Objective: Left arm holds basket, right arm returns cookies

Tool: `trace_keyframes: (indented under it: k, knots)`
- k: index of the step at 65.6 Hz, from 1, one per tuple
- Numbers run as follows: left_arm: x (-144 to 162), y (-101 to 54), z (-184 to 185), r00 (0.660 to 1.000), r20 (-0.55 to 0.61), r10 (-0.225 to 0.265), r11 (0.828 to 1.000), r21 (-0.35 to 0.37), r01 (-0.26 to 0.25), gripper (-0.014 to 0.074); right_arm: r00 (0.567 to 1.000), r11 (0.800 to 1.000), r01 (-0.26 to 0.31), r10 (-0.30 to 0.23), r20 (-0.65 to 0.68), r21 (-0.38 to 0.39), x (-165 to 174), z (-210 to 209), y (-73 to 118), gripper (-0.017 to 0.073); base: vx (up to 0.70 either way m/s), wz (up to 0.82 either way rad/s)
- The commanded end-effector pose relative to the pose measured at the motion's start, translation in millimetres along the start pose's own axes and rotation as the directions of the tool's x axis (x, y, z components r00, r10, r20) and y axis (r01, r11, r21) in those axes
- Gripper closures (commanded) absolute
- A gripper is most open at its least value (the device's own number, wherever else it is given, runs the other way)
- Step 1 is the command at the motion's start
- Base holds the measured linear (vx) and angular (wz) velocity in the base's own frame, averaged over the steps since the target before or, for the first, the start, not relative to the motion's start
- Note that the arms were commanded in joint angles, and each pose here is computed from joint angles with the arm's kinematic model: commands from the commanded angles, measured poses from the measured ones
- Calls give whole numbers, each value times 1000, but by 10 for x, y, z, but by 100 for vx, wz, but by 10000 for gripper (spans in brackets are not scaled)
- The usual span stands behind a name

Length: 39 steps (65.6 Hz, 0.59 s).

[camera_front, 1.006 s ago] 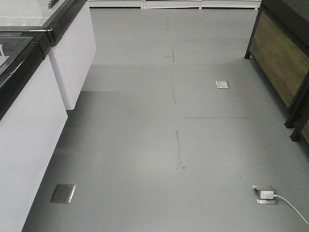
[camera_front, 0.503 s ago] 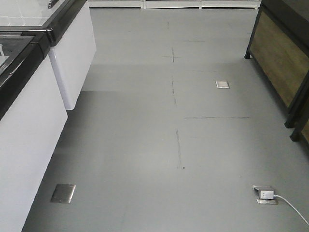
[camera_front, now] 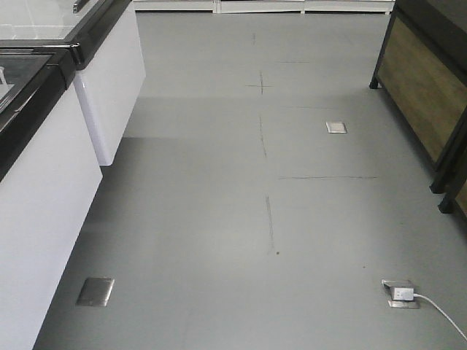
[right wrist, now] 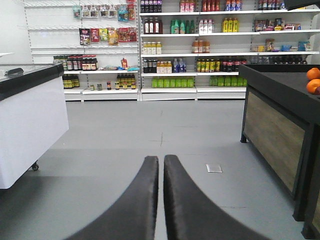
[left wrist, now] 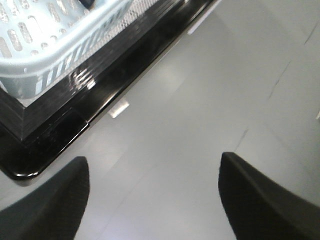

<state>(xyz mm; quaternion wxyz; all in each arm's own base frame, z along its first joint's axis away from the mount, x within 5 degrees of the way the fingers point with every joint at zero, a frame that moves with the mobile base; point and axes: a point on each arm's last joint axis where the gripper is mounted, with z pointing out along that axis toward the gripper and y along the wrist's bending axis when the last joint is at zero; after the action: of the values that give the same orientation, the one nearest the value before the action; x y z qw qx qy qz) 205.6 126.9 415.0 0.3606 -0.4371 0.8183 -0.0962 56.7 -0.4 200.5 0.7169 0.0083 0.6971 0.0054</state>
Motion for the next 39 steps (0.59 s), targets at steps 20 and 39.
trace_keyframes:
  k: [20,39]
  knots:
    - [-852,442,-238,901,144,-410,883,311,352,118,998,1000,10,-9,68,-8,-12,-5,7,566,0,0]
    - [-1061,670,182,888,48,-458,828,385,406,89,998,1000,10,-9,68,-8,-12,-5,7,566,0,0]
